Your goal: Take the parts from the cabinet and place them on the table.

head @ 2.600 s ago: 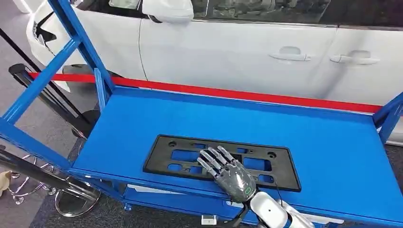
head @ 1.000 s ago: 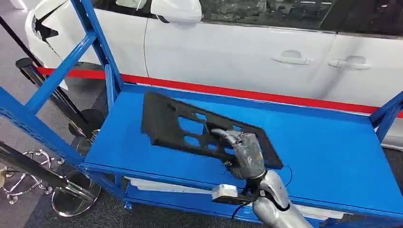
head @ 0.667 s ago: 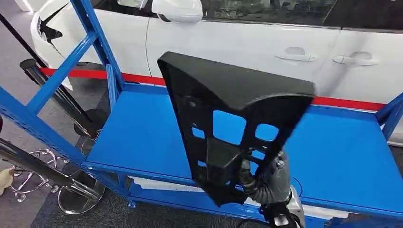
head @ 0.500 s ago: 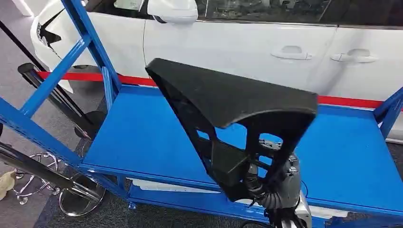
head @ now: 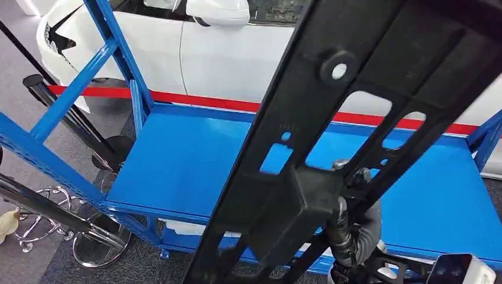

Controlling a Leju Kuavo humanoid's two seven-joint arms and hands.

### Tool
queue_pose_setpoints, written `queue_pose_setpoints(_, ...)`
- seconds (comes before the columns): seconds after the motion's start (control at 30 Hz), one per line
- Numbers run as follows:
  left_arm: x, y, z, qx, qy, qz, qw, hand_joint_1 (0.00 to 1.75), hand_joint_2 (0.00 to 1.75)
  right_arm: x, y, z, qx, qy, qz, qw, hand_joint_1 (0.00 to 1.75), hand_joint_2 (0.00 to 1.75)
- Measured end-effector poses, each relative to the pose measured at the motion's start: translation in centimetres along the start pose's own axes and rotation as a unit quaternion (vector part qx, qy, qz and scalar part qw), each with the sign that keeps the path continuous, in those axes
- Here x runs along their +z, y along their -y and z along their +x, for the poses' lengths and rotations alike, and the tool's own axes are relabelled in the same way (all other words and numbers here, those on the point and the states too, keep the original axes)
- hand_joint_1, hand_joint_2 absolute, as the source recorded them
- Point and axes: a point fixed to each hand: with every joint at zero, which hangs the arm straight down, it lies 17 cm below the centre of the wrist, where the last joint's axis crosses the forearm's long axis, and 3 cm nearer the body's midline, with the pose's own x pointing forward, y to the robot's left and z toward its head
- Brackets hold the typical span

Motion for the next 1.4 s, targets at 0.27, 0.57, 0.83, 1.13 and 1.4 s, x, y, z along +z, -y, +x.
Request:
queue_pose_setpoints(0.27, 0.2, -1.0, -2.7, -0.021, -0.072, 0.020, 0.997, 0.00, 1.75, 1.9, -1.7, -0.5, 0.009, -0.011, 0.046, 0.999, 1.75, 1.75)
queue_pose_setpoints(0.57, 2.8, -2.9, -9.8, -0.056, -0.277, 0.072, 0.957, 0.00, 1.75, 1.4, -1.4, 0.1, 0.024, 0.005, 0.067, 0.997, 1.75, 1.75)
queue_pose_setpoints(0.83, 2.8, -2.3, -9.9, -0.061, -0.280, 0.066, 0.956, 0.00, 1.75, 0.9, -0.8, 0.3, 0.053, 0.016, 0.076, 0.996, 1.75, 1.75)
queue_pose_setpoints(1.13, 2.6, -2.6, -9.6, -0.059, -0.275, 0.067, 0.957, 0.00, 1.75, 0.5, -0.6, 0.6, 0.060, 0.024, 0.080, 0.995, 1.75, 1.75)
queue_pose_setpoints(1.4, 2.7, -2.6, -9.7, -0.058, -0.275, 0.067, 0.957, 0.00, 1.75, 0.4, -0.6, 0.6, 0.061, 0.026, 0.082, 0.994, 1.75, 1.75)
